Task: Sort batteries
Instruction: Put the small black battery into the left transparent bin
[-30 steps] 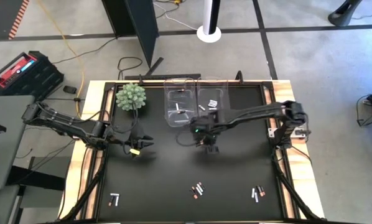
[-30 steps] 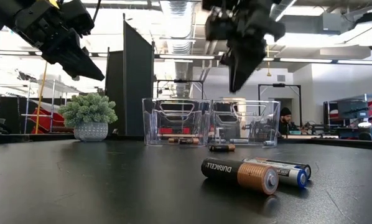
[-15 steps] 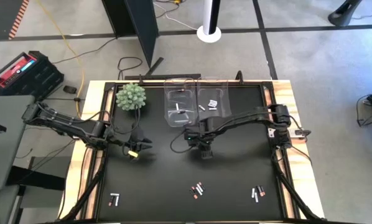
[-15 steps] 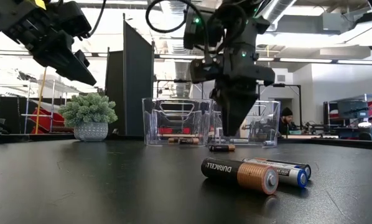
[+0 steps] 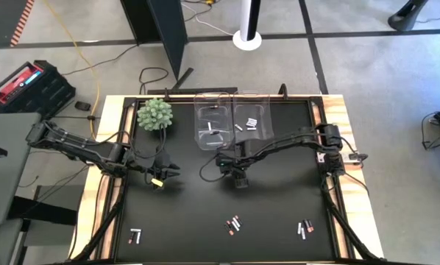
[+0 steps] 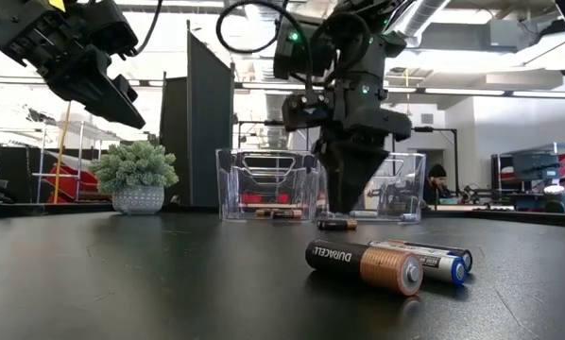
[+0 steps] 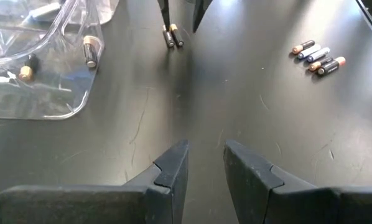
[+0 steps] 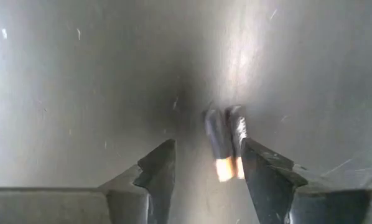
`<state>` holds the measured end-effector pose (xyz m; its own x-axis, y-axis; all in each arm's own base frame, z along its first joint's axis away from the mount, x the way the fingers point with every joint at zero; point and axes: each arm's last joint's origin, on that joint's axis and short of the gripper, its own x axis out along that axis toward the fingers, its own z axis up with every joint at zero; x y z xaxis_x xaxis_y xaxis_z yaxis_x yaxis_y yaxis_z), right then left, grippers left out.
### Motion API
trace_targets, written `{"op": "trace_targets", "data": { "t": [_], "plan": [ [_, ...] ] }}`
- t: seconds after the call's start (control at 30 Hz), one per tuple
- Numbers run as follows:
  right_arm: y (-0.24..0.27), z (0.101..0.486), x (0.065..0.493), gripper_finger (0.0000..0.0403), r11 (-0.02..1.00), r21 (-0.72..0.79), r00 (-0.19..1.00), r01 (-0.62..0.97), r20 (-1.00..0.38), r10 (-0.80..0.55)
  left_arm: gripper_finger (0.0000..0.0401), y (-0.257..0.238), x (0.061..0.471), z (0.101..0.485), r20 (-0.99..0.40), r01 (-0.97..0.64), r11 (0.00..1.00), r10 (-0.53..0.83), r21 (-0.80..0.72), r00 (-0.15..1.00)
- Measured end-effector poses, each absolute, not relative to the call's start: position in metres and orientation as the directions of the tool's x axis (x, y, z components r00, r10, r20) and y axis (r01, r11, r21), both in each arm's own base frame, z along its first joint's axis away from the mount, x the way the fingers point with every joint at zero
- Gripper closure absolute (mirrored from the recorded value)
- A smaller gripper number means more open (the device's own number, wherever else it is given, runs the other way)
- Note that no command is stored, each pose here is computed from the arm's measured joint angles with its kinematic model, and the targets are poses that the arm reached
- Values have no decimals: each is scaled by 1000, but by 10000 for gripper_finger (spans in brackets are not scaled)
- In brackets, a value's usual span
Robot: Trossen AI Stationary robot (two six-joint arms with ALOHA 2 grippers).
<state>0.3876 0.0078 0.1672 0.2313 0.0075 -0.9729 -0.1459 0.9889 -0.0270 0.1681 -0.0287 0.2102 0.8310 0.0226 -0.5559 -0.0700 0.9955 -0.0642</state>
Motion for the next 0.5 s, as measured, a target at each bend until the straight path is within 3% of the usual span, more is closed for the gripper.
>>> {"op": "trace_targets", "data": {
  "t": [0.5],
  "plan": [
    [12, 157, 390, 258, 986, -56, 217, -155, -976, -22, 303, -29, 168, 210, -557, -69, 996, 22, -63, 830]
  ]
}}
